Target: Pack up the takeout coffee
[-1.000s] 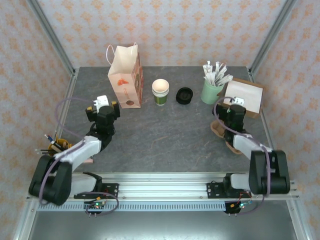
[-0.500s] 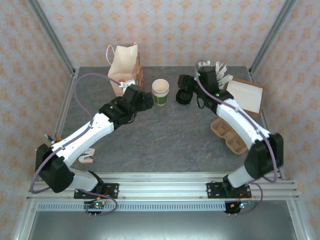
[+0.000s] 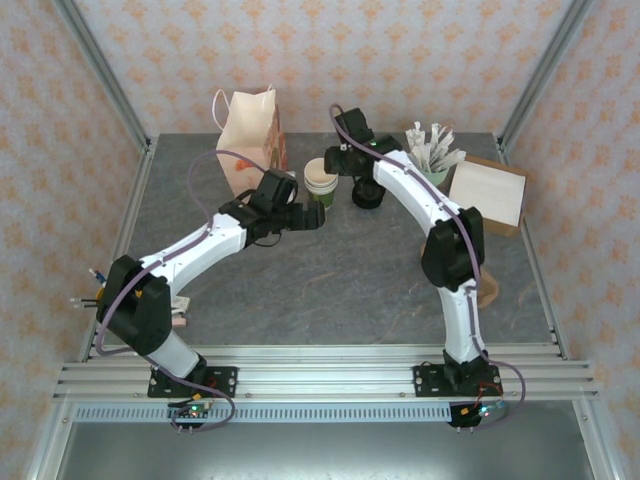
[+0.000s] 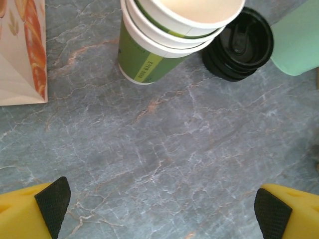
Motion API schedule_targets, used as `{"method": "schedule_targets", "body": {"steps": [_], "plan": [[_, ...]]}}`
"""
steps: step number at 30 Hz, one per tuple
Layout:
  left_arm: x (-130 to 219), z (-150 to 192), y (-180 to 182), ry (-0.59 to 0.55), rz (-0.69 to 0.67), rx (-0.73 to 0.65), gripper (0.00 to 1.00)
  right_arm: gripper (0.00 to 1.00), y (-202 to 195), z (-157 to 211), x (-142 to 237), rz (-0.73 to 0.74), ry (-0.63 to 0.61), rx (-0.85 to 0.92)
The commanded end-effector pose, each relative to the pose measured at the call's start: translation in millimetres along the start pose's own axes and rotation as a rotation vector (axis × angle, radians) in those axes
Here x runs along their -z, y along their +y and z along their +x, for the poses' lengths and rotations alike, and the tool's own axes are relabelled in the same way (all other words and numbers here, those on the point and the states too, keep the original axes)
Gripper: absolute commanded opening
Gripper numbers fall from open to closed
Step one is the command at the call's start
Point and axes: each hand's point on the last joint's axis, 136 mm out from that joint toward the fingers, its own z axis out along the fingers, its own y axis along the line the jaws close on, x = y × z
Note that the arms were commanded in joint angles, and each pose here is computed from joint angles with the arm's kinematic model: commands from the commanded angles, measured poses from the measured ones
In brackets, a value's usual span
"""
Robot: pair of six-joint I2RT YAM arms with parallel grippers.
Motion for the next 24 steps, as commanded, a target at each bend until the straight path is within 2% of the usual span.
{"method": "schedule_targets", "body": {"steps": [1,7,12,17,24], "plan": [[0,-14,5,-0.077,-0.027,-0.044,1.0,0.47,-3,6,5,0.068,0.04,0.04],[-21,-6,15,-0.05,-0.076,-0.083,1.0,0.45,-3,9,-9,0.08,0.061,0.035],[-31,-12,17,-0.06,-0.098,-0.104,1.0,0.33,0,12,-16,0.072,0.075,0.039],[-41,-12,17,-0.05,-0.106,-0.115,1.0,0.29,2,11,-20,0.066,0.076,0.039],[-50,-5,14,-0.026,-0.083,-0.131,1.0,0.15,2,8,-20,0.074,0.071,0.047]]}}
